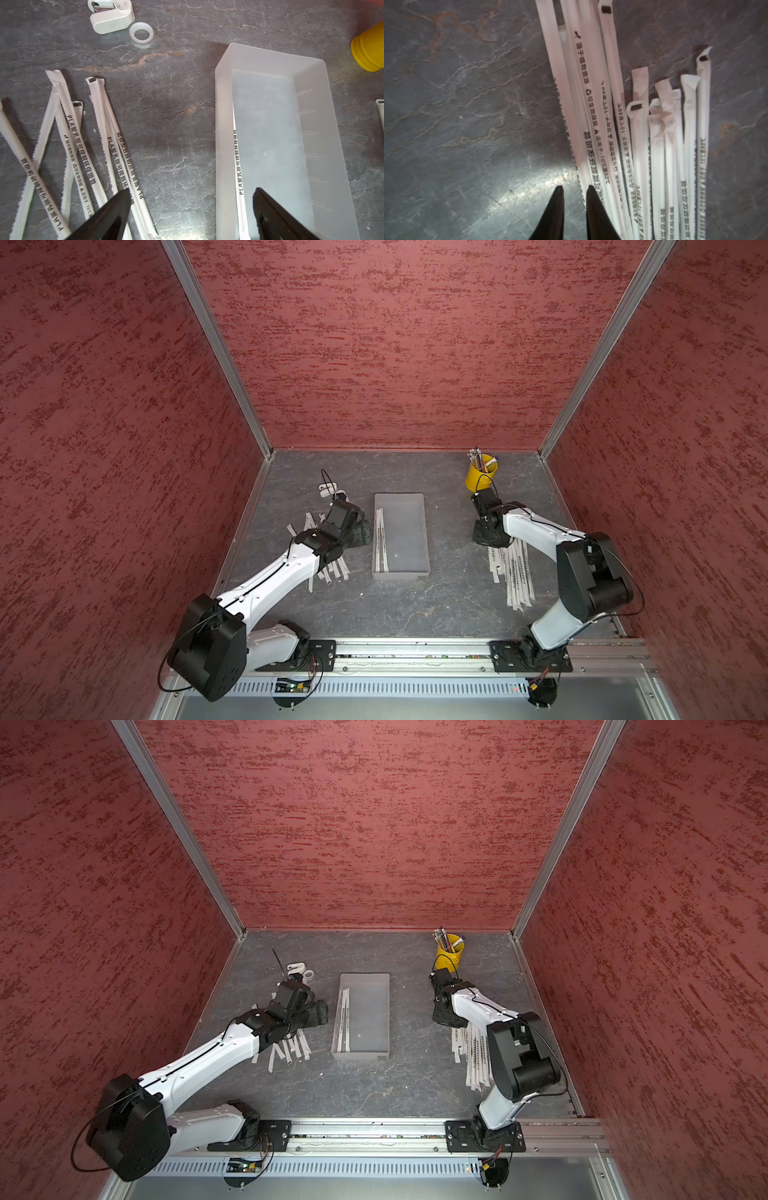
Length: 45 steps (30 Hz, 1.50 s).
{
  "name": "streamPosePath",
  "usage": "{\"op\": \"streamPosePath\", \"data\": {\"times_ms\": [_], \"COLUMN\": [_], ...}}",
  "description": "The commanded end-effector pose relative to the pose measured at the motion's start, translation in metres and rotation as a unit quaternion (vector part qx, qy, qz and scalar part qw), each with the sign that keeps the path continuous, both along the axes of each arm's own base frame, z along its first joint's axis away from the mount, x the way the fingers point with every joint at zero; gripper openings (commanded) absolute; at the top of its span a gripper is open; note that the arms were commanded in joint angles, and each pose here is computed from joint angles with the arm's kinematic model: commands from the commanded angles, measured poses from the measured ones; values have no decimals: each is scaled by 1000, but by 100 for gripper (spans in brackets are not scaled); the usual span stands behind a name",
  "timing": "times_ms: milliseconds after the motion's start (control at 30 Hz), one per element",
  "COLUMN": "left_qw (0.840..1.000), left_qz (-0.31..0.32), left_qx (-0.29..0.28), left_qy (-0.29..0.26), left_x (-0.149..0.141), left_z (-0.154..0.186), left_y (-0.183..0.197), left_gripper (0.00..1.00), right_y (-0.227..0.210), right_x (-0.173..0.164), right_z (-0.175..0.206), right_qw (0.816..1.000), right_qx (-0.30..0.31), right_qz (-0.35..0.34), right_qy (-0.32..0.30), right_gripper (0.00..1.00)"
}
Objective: Put the straws into the storage box
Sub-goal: Pick up the straw from the center of the board.
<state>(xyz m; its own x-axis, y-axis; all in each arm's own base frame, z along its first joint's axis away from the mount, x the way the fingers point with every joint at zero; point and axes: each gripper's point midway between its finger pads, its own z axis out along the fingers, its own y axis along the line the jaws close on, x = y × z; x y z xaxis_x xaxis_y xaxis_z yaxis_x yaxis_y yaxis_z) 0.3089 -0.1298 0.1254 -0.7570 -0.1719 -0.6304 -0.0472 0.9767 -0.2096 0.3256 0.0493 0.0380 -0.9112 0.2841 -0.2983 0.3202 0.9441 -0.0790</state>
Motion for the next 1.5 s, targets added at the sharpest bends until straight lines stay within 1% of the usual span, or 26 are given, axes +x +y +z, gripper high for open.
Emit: {"op": "streamPosePath", "data": {"times_ms": [0,167,367,533,600,667,767,800,867,967,1000,1133,1200,1333,1467], "left_qw": [998,998,998,999,998,999,999,999,999,999,999,998,998,998,996], "left_qz": [-4,-11,-14,-13,-14,-16,-18,-18,-17,-8,-5,-3,-3,3,13], "left_qx": [-54,-54,-53,-52,-53,-52,-50,-49,-49,-50,-52,-54,-56,-62,-75], "left_qy": [-36,-21,-13,-2,0,2,3,3,4,7,9,15,20,24,36], "left_x": [12,12,13,12,12,11,12,12,13,13,12,9,8,8,5], "left_z": [16,8,1,-7,-8,-10,-10,-11,-11,-12,-12,-13,-15,-17,-21], "left_y": [-17,-22,-24,-25,-26,-26,-26,-27,-27,-25,-24,-21,-19,-16,-12], "left_gripper": [94,93,93,93,93,93,92,92,93,92,92,92,92,91,89], "right_y": [-4,-5,28,59,60,57,58,59,63,64,64,65,66,69,87], "right_x": [25,29,28,6,-2,-5,-3,-1,2,7,9,15,15,13,11], "right_z": [5,-10,-23,-28,-27,-21,-10,-8,-10,-19,-20,-27,-32,-18,30], "right_qw": [999,1000,998,997,997,997,997,996,996,996,996,997,997,997,993], "right_qx": [-3,4,59,58,56,54,53,57,65,63,61,60,61,66,89], "right_qz": [-6,-8,19,55,57,55,64,66,67,60,58,52,51,51,67], "right_qy": [-31,-17,-6,16,21,11,4,4,7,14,11,10,14,1,-42], "right_gripper": [23,22,14,6,3,2,2,4,8,17,19,19,14,4,0]}}
